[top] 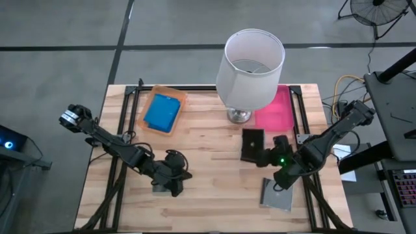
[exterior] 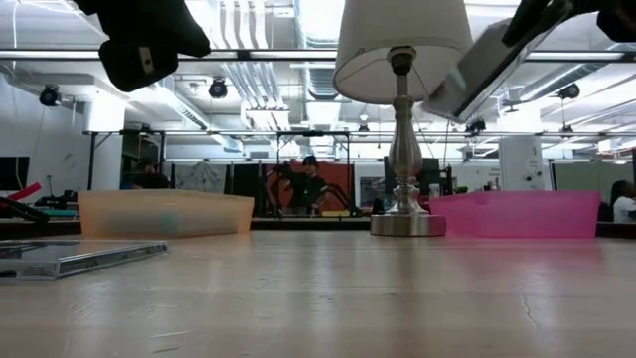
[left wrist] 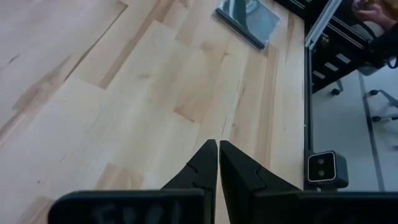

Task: Pick & place jewel cases by type
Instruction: Put the middle black cd case into the pink bin

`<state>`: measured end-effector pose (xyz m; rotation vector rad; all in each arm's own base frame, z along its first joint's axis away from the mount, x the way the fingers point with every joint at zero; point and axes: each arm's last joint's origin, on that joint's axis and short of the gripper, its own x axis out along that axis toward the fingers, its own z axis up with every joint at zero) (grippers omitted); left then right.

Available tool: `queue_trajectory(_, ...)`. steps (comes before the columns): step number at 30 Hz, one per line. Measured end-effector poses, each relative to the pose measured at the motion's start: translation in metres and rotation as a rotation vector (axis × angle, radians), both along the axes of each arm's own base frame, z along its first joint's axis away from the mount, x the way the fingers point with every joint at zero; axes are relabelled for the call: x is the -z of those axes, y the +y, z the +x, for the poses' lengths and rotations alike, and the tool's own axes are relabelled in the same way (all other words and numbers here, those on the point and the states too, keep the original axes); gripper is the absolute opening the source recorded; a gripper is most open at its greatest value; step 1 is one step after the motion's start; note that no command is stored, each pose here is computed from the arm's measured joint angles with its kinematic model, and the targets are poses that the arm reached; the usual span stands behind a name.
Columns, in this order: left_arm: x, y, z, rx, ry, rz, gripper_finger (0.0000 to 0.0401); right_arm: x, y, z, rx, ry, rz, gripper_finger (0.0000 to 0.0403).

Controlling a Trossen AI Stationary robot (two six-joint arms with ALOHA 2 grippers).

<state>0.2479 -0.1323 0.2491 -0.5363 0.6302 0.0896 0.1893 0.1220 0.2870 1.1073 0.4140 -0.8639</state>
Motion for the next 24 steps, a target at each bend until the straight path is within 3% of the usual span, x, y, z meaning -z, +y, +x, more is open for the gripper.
queue_trajectory(7,0.002,0.000,-0.001,0.005,0.006,0.006,0.0000,0.001,-0.004,-0.003,0.076,-0.018,-0.023,0.0016)
queue_trajectory(13,-0.014,0.001,0.007,0.056,-0.068,0.018,0.0000,-0.006,0.009,0.006,-0.091,-0.064,-0.060,0.0016)
queue_trajectory(19,-0.056,0.003,0.021,0.090,-0.213,-0.003,0.0000,-0.050,0.033,0.009,-0.325,-0.199,-0.154,0.0016)
queue_trajectory(24,-0.100,0.004,0.025,0.071,-0.376,0.029,0.0000,-0.098,0.046,-0.008,-0.336,-0.328,-0.380,0.0016)
